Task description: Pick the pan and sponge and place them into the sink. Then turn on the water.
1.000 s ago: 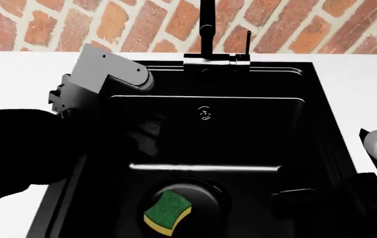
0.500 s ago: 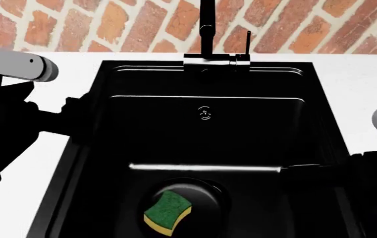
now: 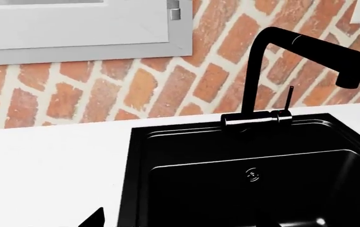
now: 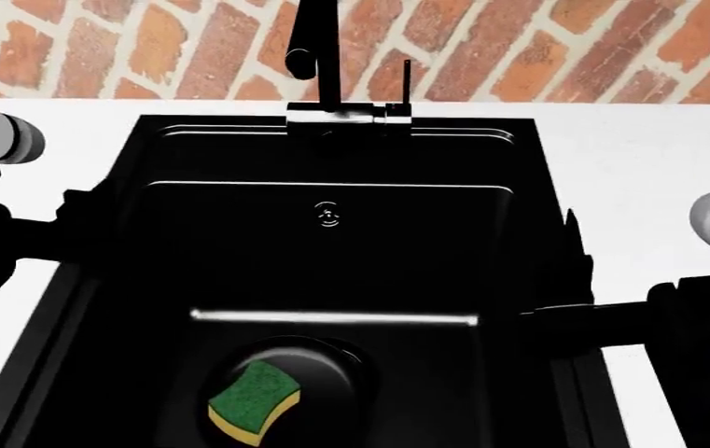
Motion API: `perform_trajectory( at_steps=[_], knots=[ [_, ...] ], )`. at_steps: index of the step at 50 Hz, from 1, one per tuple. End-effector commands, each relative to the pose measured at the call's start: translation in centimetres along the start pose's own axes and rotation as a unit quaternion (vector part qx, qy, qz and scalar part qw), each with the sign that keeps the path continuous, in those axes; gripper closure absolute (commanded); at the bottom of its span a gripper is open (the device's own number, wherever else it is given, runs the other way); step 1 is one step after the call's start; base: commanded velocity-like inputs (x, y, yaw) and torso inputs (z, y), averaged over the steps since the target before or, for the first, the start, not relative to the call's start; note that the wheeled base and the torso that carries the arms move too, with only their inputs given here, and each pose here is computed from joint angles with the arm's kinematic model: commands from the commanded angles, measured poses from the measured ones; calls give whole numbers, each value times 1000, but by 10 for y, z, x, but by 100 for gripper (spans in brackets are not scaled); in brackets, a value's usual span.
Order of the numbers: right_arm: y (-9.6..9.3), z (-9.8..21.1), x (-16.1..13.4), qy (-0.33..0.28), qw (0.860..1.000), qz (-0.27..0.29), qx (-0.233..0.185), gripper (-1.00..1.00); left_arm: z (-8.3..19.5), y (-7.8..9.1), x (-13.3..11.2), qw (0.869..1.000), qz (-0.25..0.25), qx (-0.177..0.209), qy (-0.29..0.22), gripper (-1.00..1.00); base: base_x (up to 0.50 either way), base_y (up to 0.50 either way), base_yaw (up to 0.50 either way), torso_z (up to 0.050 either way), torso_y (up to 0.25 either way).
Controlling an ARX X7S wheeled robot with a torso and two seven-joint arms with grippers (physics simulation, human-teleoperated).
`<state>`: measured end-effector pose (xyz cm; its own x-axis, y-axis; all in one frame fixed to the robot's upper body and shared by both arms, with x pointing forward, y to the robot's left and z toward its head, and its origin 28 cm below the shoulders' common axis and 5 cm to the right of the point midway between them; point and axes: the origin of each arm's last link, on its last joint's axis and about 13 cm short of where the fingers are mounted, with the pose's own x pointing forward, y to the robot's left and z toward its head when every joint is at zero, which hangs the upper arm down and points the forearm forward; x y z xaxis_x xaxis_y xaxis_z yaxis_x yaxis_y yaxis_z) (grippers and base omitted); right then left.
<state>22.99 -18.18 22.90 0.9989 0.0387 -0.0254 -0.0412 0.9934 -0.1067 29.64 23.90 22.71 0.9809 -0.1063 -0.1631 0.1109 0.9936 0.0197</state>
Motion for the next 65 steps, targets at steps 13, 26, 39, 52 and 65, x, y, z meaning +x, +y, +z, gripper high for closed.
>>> perform_trajectory(
  at_steps=[13, 26, 39, 52, 65],
  knots=[
    [5, 4, 0, -5, 1000, 5, -2, -100, 0, 7, -5, 1000, 9, -2, -3, -100, 140, 0, 0, 0, 0],
    [5, 4, 0, -4, 1000, 7, 0, -100, -1, 9, -5, 1000, 8, -2, -1, -100, 243, 0, 0, 0, 1],
    [6, 4, 0, -2, 1000, 9, -2, -100, -3, 9, -5, 1000, 9, -4, 1, -100, 243, 0, 0, 0, 2],
    [6, 3, -1, -2, 1000, 8, 0, -100, -3, 9, -6, 1000, 15, -7, -5, -100, 231, 0, 0, 0, 2],
    [6, 4, 0, 1, 1000, 12, 0, -100, -4, 8, -5, 1000, 11, -5, 0, -100, 179, 0, 0, 0, 1]
  ],
)
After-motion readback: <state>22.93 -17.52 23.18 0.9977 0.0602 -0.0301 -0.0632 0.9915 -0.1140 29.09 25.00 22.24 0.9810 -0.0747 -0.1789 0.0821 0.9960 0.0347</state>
